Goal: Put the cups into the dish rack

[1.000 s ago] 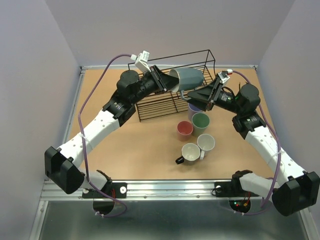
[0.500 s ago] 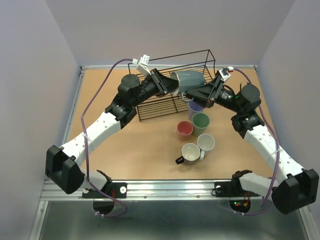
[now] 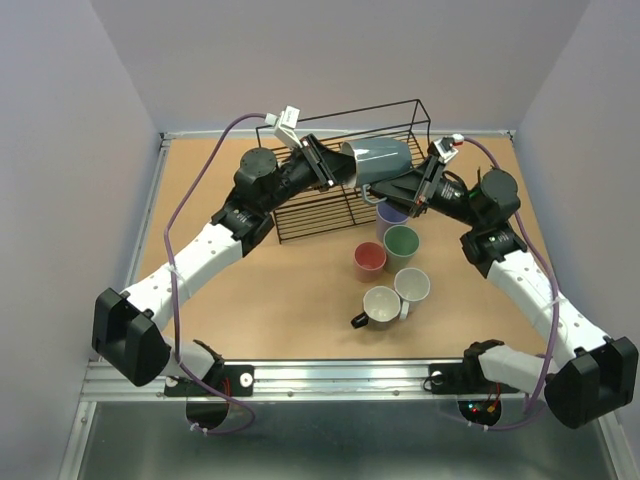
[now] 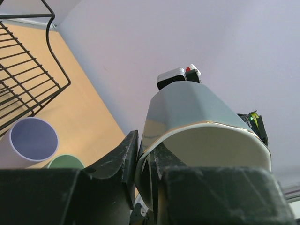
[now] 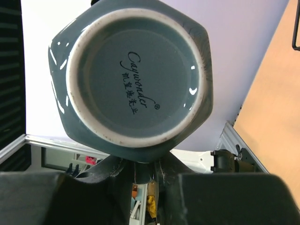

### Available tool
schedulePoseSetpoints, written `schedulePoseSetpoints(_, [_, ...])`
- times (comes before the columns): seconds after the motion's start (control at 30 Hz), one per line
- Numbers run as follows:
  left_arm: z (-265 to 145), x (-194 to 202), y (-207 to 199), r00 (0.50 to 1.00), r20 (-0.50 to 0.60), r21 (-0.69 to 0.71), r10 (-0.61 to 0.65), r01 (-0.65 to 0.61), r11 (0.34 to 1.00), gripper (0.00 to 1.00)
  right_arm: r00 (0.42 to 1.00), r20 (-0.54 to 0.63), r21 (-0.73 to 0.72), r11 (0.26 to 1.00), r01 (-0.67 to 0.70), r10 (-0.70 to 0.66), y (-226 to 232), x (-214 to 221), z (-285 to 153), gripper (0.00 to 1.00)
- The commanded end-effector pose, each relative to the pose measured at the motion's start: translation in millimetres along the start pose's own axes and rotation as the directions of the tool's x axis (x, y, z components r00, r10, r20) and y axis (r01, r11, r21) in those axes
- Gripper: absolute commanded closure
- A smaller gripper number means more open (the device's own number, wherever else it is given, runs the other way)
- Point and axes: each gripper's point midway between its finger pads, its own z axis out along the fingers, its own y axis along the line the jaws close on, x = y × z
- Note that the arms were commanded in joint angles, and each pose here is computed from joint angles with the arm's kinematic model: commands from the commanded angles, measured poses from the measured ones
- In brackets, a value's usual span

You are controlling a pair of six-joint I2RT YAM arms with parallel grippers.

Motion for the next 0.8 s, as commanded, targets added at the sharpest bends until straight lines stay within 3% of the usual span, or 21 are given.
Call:
schedulePoseSetpoints(0.0, [-10, -5, -45, 1.0, 0.012, 0.148, 0.01, -0.012, 0.989, 1.0, 0.983, 0.075, -0.076, 0.982, 0.173, -0.168, 30, -6, -2, 0.99])
schedulePoseSetpoints(0.1, [-13, -2, -42, 1.0, 0.005, 0.139, 0.018, -0.018, 0.99, 0.97, 0.979, 0.084, -0.059, 0.98, 0.193, -0.187, 31, -10, 0, 0.99])
schedulePoseSetpoints(0.17, [-15, 1, -37, 0.999, -0.005, 0.117, 0.035, -0.034, 0.993, 0.77, 0.969, 0.099, -0.031, 0.973, 0.23, -0.226, 35, -15, 1, 1.0])
schedulePoseSetpoints(0.2, [-18, 1, -38, 0.999, -0.006, 0.111, 0.042, -0.041, 0.993, 0.61, 0.962, 0.104, 0.007, 0.967, 0.255, -0.254, 31, -17, 1, 1.0])
schedulePoseSetpoints(0.3, [-25, 4, -22, 0.998, -0.008, 0.031, 0.061, -0.06, 0.998, 0.39, 0.942, 0.136, 0.043, 0.951, 0.305, -0.308, 39, -28, 4, 1.0])
schedulePoseSetpoints(0.47, [-40, 2, -6, 0.996, 0.017, -0.054, 0.092, -0.091, 0.994, 0.23, 0.916, 0.169, 0.123, 0.93, 0.347, -0.364, 36, -45, 7, 1.0])
schedulePoseSetpoints(0.73, [-68, 2, 25, 0.989, 0.008, -0.241, 0.145, -0.139, 0.961, 0.19, 0.859, 0.202, 0.352, 0.853, 0.385, -0.471, 10, -91, -9, 1.0])
schedulePoseSetpoints(0.77, [-72, 0, 27, 0.988, 0.012, -0.255, 0.154, -0.146, 0.956, 0.19, 0.825, 0.236, 0.393, 0.827, 0.403, -0.514, 18, -103, -13, 1.0])
